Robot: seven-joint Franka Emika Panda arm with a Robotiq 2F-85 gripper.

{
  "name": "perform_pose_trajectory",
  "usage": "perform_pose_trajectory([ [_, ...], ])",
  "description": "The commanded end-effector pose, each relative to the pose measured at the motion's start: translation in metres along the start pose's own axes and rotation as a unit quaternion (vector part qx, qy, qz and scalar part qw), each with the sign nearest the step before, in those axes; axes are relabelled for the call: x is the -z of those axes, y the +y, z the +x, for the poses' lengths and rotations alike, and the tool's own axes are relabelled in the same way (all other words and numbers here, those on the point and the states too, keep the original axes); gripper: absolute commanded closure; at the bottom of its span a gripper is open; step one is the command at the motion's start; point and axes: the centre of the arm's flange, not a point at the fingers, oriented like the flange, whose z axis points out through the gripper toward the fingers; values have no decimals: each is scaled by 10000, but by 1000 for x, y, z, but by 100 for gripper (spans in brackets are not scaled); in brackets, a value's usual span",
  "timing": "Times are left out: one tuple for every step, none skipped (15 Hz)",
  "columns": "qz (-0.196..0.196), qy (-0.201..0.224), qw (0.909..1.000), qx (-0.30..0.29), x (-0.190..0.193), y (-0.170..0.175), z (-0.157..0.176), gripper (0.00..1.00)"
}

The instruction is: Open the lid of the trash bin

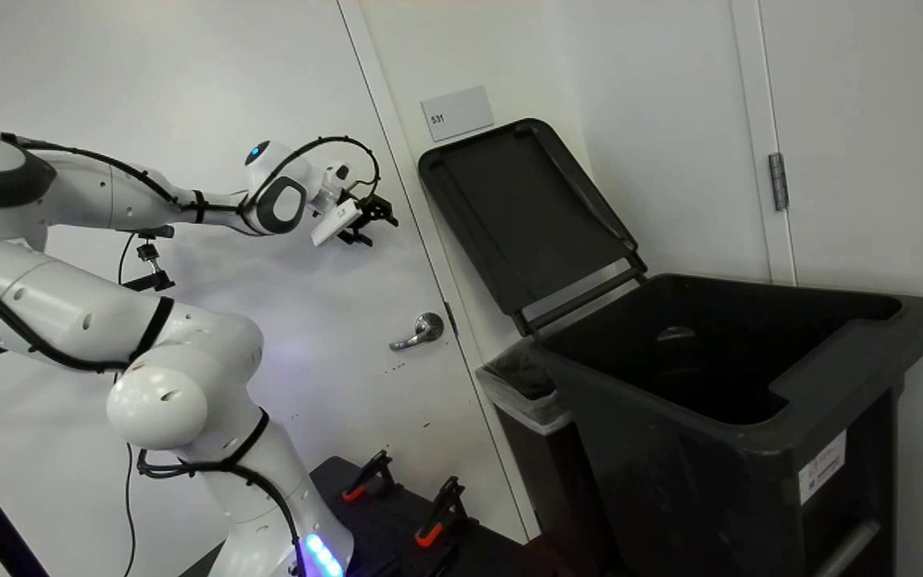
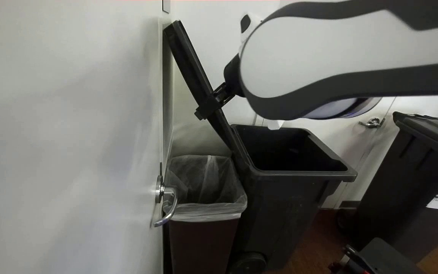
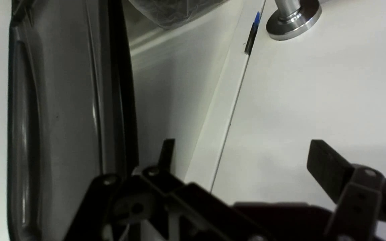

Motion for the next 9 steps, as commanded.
perform_pose_trajectory([
  [-131, 118, 9978, -637, 46, 24, -30, 0],
  [-219, 115, 9963, -825, 52, 31, -36, 0],
  [-313, 124, 9943, -1015, 56, 40, -42, 0],
  [-419, 118, 9918, -1205, 59, 47, -47, 0],
  [-535, 103, 9887, -1394, 60, 53, -53, 0],
  [-608, 78, 9859, -1557, 60, 59, -57, 0],
  [-692, 59, 9828, -1710, 60, 64, -61, 0],
  [-760, 51, 9798, -1847, 59, 69, -64, 0],
  [-868, 31, 9768, -1958, 58, 72, -67, 0],
])
